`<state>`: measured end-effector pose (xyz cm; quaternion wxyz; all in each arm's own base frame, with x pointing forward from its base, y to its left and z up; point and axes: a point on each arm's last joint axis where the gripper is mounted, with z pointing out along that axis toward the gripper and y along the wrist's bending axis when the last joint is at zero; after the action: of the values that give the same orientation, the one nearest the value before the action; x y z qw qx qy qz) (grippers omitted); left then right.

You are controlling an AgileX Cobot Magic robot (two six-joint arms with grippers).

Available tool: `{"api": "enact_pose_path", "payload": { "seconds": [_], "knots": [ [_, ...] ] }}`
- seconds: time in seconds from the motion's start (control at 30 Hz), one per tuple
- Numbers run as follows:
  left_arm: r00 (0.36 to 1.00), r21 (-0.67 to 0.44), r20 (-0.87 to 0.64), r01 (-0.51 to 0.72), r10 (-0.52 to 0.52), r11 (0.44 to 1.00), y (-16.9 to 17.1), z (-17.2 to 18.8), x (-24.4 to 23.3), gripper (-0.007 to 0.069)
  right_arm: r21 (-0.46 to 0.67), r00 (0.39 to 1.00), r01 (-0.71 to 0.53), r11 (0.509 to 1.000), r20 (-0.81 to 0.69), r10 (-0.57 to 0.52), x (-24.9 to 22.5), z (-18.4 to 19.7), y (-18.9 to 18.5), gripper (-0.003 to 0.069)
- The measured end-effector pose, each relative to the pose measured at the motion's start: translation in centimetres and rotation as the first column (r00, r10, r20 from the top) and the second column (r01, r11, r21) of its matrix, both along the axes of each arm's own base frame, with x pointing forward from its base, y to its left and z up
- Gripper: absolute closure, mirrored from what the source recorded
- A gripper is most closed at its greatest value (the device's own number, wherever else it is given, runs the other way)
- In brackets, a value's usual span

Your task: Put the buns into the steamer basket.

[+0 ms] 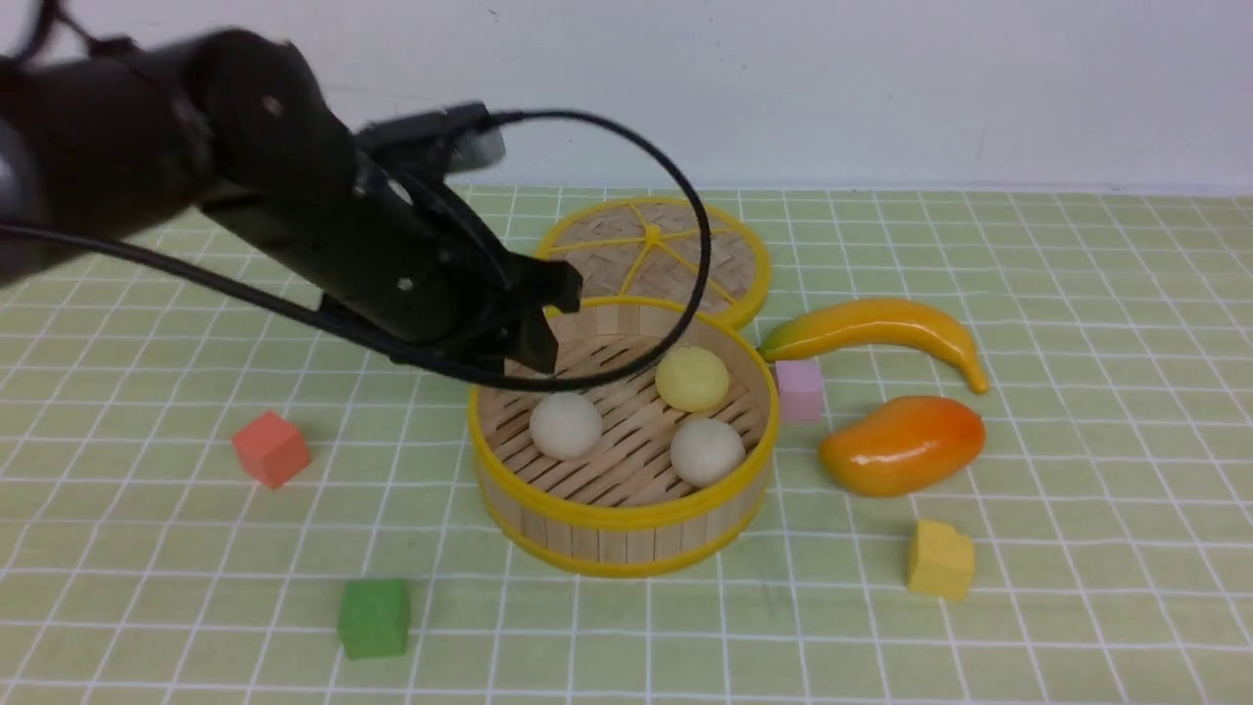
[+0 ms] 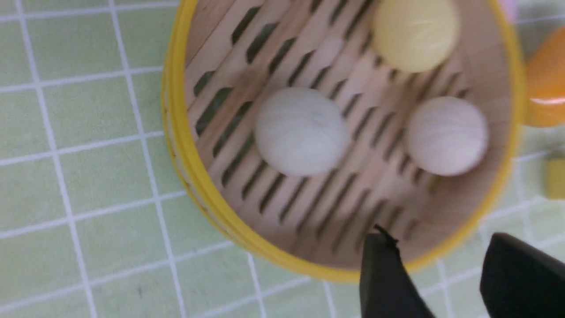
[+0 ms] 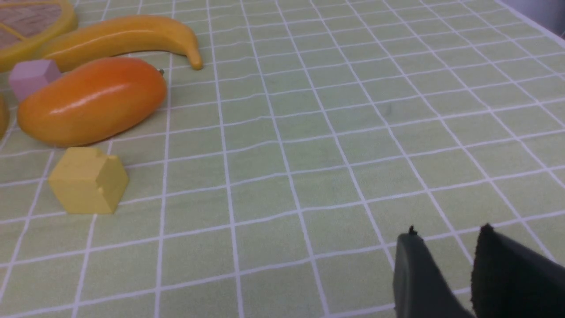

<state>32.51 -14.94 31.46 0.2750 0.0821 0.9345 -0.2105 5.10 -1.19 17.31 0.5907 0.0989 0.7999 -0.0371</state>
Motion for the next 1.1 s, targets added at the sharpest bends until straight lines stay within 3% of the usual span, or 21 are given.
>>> {"api": "enact_pose_path", "payload": {
  "seconds": [0.17, 0.23, 0.47, 0.6, 0.87, 1.1],
  "knots": [
    [0.999, -0.079, 0.045, 0.016, -0.012, 0.997, 1.6, 2.7, -5.4, 0.0409, 0.0, 1.0, 0.0, 1.0, 0.0, 0.0, 0.0, 0.0, 0.0, 0.0456],
    [0.994, -0.15, 0.107, 0.033, -0.017, 0.988, 3.2, 4.1, -10.4, 0.0483, 0.0, 1.0, 0.0, 1.0, 0.0, 0.0, 0.0, 0.0, 0.0, 0.0456],
    [0.952, -0.267, 0.304, 0.055, 0.03, 0.962, 7.2, 4.5, -20.8, 0.063, 0.0, 1.0, 0.0, 1.0, 0.0, 0.0, 0.0, 0.0, 0.0, 0.0456],
    [0.924, -0.346, 0.371, 0.05, 0.087, 0.937, 9.2, 2.6, -25.9, 0.0638, 0.001, 1.0, 0.0, 1.0, 0.0, 0.0, 0.0, 0.0, 0.0, 0.0456],
    [0.846, -0.469, 0.477, 0.016, 0.238, 0.883, 12.2, -1.3, -31.7, 0.0638, 0.0, 1.0, 0.0, 1.0, 0.0, 0.0, 0.0, 0.0, 0.0, 0.0456],
    [0.833, -0.431, 0.479, -0.05, 0.276, 0.901, 13.1, -2.4, -32.3, 0.0638, 0.0, 1.0, 0.0, 1.0, 0.001, 0.0, 0.0, 0.0, 0.0, 0.0456]
  ]
}}
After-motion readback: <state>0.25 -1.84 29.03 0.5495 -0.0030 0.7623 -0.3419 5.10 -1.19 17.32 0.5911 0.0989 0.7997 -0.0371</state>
